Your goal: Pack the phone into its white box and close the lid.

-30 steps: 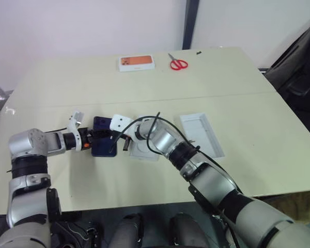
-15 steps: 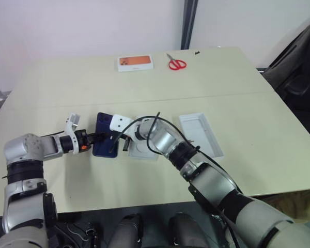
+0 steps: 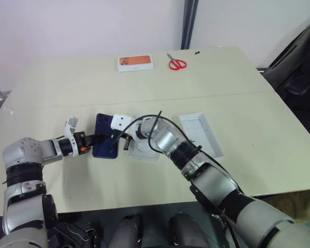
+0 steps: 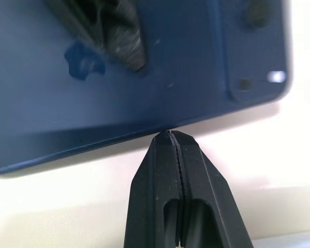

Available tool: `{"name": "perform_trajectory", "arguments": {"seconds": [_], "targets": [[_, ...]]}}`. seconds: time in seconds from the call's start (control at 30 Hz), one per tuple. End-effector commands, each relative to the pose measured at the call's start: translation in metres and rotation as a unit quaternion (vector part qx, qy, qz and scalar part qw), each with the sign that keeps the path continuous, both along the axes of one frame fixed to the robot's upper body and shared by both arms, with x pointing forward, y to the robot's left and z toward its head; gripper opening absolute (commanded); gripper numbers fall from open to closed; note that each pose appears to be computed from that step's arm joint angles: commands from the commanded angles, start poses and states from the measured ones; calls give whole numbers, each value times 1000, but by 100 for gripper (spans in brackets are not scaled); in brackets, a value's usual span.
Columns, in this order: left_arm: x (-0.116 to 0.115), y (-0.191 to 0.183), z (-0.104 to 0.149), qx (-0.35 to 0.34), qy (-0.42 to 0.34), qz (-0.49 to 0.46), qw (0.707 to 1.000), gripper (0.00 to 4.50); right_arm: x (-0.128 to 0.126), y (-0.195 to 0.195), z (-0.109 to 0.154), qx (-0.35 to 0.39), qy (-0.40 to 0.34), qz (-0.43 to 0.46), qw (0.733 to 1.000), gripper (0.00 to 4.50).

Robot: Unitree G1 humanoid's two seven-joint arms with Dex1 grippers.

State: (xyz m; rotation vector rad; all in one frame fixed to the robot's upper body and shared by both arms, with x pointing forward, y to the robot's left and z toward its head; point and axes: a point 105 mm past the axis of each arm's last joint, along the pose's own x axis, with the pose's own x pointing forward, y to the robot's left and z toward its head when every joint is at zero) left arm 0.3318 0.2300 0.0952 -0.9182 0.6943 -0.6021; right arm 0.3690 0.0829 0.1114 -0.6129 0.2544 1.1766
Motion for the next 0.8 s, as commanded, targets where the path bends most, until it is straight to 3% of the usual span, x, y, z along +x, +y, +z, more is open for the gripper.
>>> {"name": "perform_trajectory", "arguments": {"seconds": [0.03, 0.2, 0.23, 0.3, 0.47, 0.8], "targets": [[1, 8, 17, -42, -31, 14, 999, 1, -6, 5, 43, 109, -3, 17, 994, 0], [1, 13, 45, -107, -73, 19, 991, 1, -4, -22, 76, 191, 23, -9, 981, 0], [1, 12, 47, -108, -74, 18, 991, 0, -6, -28, 76, 200, 43, -12, 979, 25], [1, 10, 53, -116, -83, 16, 990, 0, -7, -39, 75, 205, 56, -22, 977, 89], [1, -9, 63, -135, -98, -13, 986, 0, -33, -75, 66, 189, 72, -5, 979, 331], [-3, -63, 70, -151, -98, -85, 980, 0, -65, -126, 62, 185, 60, 11, 981, 331]]}}
